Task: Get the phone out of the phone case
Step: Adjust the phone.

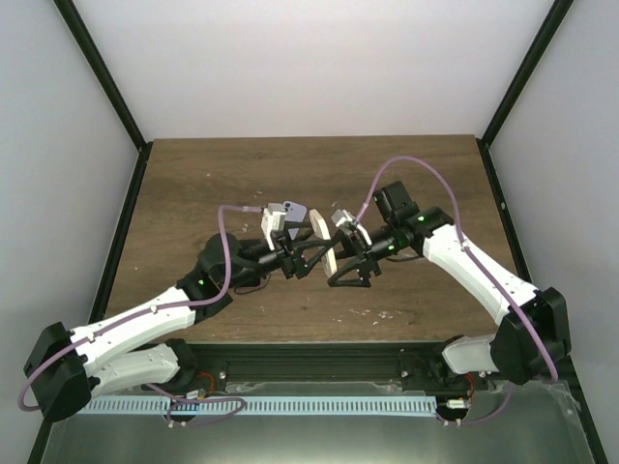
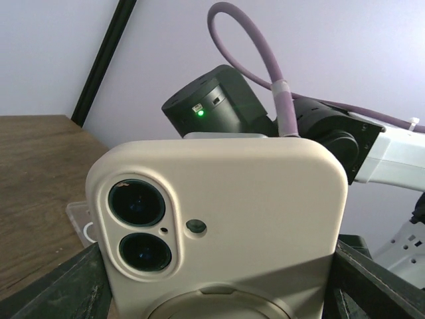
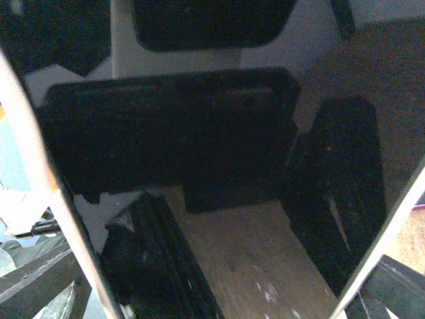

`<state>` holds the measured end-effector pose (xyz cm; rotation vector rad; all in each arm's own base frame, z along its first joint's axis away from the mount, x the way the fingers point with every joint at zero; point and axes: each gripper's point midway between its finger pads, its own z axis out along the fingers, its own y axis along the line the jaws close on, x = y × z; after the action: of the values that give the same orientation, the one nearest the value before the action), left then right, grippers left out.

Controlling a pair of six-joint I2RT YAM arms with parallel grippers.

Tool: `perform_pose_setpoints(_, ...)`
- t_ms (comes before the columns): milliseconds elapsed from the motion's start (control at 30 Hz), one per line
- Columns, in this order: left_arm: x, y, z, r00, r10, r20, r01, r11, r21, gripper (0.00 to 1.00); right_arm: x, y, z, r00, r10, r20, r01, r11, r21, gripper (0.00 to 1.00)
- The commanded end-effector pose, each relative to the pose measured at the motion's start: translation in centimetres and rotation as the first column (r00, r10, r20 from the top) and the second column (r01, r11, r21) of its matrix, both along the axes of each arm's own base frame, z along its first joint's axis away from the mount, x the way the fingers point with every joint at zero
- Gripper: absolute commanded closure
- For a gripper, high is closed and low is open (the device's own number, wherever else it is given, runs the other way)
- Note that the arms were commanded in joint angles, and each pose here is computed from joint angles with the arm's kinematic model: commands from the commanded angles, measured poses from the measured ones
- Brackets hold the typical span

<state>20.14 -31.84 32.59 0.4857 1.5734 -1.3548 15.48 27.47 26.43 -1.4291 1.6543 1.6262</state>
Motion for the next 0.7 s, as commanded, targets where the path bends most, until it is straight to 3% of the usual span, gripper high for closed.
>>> perform_pose_setpoints(0,-0.3,0.4,2.6,0.998,-0.005,0.061,0.011,0.995,-0.099,0.46,-0.6,0.4,2.1,0.999,0.039,0.005,-0.04,0.997,0.064,0.04)
perform_pose_setpoints(100,-0.3,0.5,2.6,0.998,0.0,0.061,0.007,0.995,-0.101,0.46,-0.8,0.4,2.3,0.999,0.051,-0.006,-0.05,0.996,0.079,0.15)
perform_pose_setpoints(167,-0.2,0.7,2.4,0.998,0.01,0.055,-0.004,0.995,-0.097,0.4,-0.7,0.4,2.2,0.999,0.05,-0.009,-0.049,0.996,0.075,0.24)
perform_pose_setpoints(300,1.4,1.8,0.9,0.992,0.123,0.004,-0.122,0.992,-0.032,0.05,0.4,0.8,1.3,1.0,0.004,-0.001,-0.004,1.0,0.02,0.37)
perform_pose_setpoints(333,2.1,2.4,0.4,0.984,0.175,-0.017,-0.175,0.984,-0.011,0.01,0.9,0.9,1.0,1.0,-0.017,0.009,0.017,1.0,-0.001,0.4)
perform_pose_setpoints(433,2.6,3.2,-0.8,0.974,0.226,-0.034,-0.224,0.973,0.055,0.0,2.9,1.1,-0.1,0.991,-0.113,0.067,0.118,0.99,-0.073,0.46)
perform_pose_setpoints(667,4.9,3.3,-3.4,0.929,0.344,-0.14,-0.315,0.929,0.196,0.03,8.2,0.1,-3.2,0.902,-0.325,0.284,0.391,0.894,-0.218,0.49)
